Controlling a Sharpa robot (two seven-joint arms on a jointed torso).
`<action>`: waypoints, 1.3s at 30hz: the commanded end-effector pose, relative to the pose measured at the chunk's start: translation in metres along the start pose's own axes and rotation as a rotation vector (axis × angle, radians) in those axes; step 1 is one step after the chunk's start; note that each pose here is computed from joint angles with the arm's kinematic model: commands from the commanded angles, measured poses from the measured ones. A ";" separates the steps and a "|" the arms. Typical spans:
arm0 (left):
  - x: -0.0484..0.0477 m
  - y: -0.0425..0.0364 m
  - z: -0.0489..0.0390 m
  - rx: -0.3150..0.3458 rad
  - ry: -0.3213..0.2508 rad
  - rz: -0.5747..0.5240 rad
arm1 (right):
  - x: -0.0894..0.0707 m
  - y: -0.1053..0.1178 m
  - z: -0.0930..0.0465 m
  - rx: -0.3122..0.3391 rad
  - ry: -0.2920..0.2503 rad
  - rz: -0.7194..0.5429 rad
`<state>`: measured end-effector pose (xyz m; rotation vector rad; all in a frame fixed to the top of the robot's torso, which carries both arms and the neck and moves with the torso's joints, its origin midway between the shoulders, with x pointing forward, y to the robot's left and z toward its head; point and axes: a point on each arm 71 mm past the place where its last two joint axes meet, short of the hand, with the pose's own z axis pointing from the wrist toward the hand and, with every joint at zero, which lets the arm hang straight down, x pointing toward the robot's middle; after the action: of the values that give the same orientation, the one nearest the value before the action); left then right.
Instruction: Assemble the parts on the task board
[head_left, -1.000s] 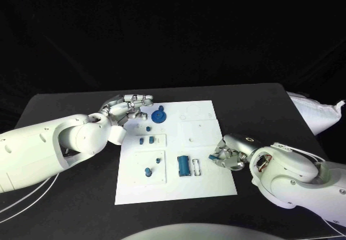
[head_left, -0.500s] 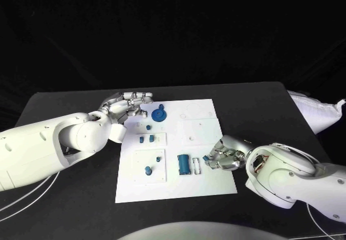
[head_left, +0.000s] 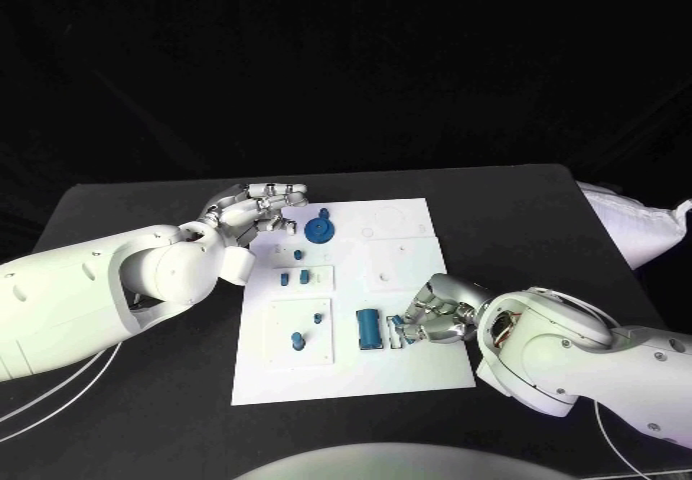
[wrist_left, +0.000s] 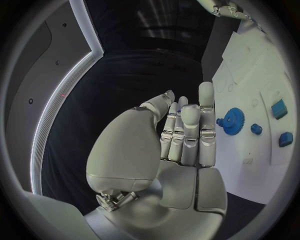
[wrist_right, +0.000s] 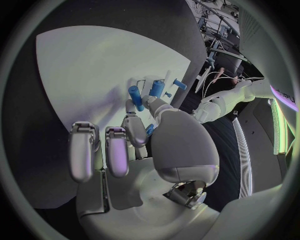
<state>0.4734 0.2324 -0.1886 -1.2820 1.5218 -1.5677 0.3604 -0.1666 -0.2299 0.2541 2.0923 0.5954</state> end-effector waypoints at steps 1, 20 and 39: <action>0.0019 -0.0010 0.0002 0.013 0.007 -0.006 | 0.003 0.000 0.001 0.003 0.031 -0.010; 0.0036 0.0007 0.0001 -0.013 0.029 -0.013 | 0.006 0.002 0.006 -0.001 0.066 -0.062; 0.0046 0.0012 0.0003 -0.019 0.038 -0.010 | 0.009 0.008 0.008 -0.018 0.076 -0.064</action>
<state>0.4723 0.2305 -0.1896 -1.2877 1.5474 -1.5711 0.3633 -0.1568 -0.2357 0.1867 2.1470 0.5865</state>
